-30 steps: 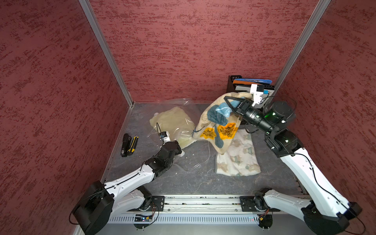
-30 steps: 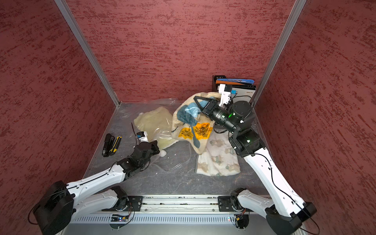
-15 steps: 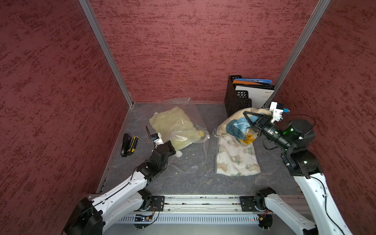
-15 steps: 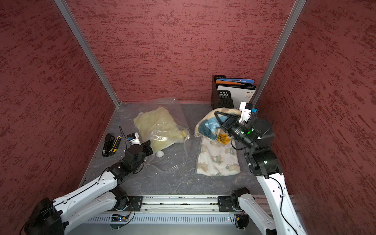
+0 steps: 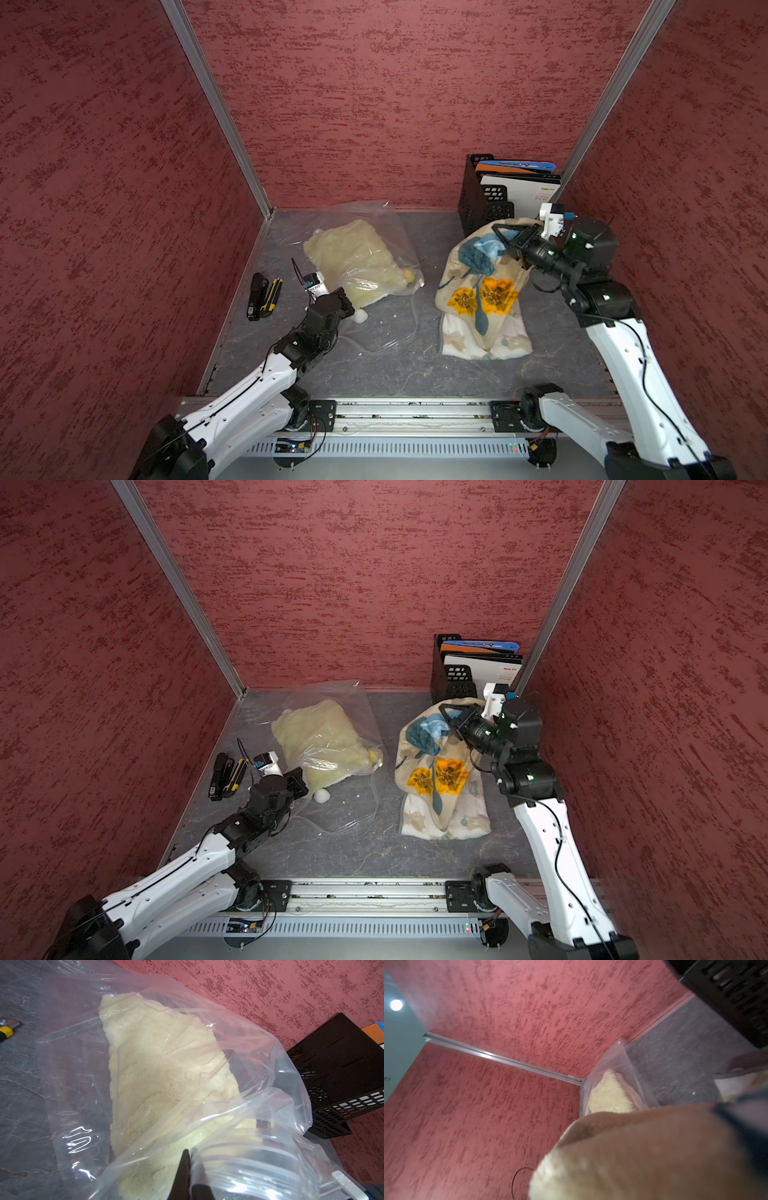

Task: Take the blanket out of the vacuum bag
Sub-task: Place the blanket at the center of the board.

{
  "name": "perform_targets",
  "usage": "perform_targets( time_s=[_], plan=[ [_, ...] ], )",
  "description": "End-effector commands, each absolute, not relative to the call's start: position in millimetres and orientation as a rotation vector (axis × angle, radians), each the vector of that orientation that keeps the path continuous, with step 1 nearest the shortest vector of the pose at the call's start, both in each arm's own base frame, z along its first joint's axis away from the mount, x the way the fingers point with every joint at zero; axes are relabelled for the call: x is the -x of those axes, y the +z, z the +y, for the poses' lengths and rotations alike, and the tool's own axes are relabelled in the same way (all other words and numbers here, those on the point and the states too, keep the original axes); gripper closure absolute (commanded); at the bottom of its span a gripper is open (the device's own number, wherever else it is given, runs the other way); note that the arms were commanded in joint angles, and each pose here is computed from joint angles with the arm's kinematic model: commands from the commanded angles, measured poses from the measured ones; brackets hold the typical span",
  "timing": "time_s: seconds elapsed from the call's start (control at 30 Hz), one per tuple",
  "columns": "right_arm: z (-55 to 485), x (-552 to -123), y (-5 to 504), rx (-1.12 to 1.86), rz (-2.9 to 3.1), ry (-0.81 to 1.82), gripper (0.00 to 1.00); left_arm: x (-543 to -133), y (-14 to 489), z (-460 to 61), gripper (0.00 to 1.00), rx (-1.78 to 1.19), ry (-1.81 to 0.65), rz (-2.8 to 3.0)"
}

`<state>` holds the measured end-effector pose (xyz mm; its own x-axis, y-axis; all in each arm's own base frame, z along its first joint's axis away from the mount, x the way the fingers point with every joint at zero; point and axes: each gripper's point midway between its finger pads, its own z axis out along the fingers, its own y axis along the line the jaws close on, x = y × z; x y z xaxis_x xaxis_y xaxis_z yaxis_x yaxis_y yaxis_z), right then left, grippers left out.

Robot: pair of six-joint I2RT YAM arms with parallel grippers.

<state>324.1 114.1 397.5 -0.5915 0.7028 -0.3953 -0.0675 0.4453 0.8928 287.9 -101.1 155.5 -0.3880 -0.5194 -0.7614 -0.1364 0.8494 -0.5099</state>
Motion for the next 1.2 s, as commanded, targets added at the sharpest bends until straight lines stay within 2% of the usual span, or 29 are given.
perform_targets(
  time_s=[0.0,0.1,0.2,0.3,0.47,0.6,0.67,0.77,0.9,0.97,1.07,1.13,1.17],
  plan=[
    [103.2,-331.7,451.6,-0.401,1.783,1.185,1.00,-290.7,154.8,-100.5,1.00,0.486,-0.445,1.949],
    [100.2,-329.5,467.4,-0.336,1.790,1.120,1.00,-293.0,160.1,-103.8,1.00,0.472,-0.456,1.947],
    [103.1,-318.9,443.4,-0.333,1.837,1.128,1.00,-293.0,164.2,-104.3,1.00,0.469,-0.469,1.936],
    [97.0,-300.2,380.6,-0.442,1.939,1.095,1.00,-291.6,164.0,-104.7,1.00,0.468,-0.481,1.931],
    [68.5,-259.8,222.5,-0.839,2.136,0.929,1.00,-287.2,148.6,-107.3,1.00,0.474,-0.501,1.966],
    [66.5,-223.4,138.0,-1.017,2.264,0.888,0.85,-282.6,140.9,-112.5,1.00,0.474,-0.536,1.996],
    [63.7,-211.3,130.4,-1.044,2.292,0.857,0.81,-281.0,141.5,-114.4,1.00,0.469,-0.542,1.997],
    [55.9,-205.2,146.4,-1.017,2.272,0.799,0.70,-280.6,148.5,-115.8,1.00,0.462,-0.551,1.981],
    [68.2,-202.4,163.5,-0.964,2.321,0.870,0.55,-281.7,153.8,-117.3,1.00,0.457,-0.555,1.970],
    [70.8,-197.2,168.1,-0.954,2.352,0.875,0.53,-282.3,154.3,-118.1,1.00,0.456,-0.556,1.969],
    [64.0,-183.7,182.5,-0.924,2.350,0.816,0.44,-282.9,155.2,-120.9,1.00,0.451,-0.567,1.968],
    [66.9,-175.5,196.8,-0.882,2.343,0.839,0.23,-283.4,156.4,-122.0,1.00,0.449,-0.571,1.965],
    [67.8,-171.1,203.4,-0.870,2.341,0.848,0.23,-283.7,157.1,-122.1,1.00,0.447,-0.571,1.963]
  ],
)
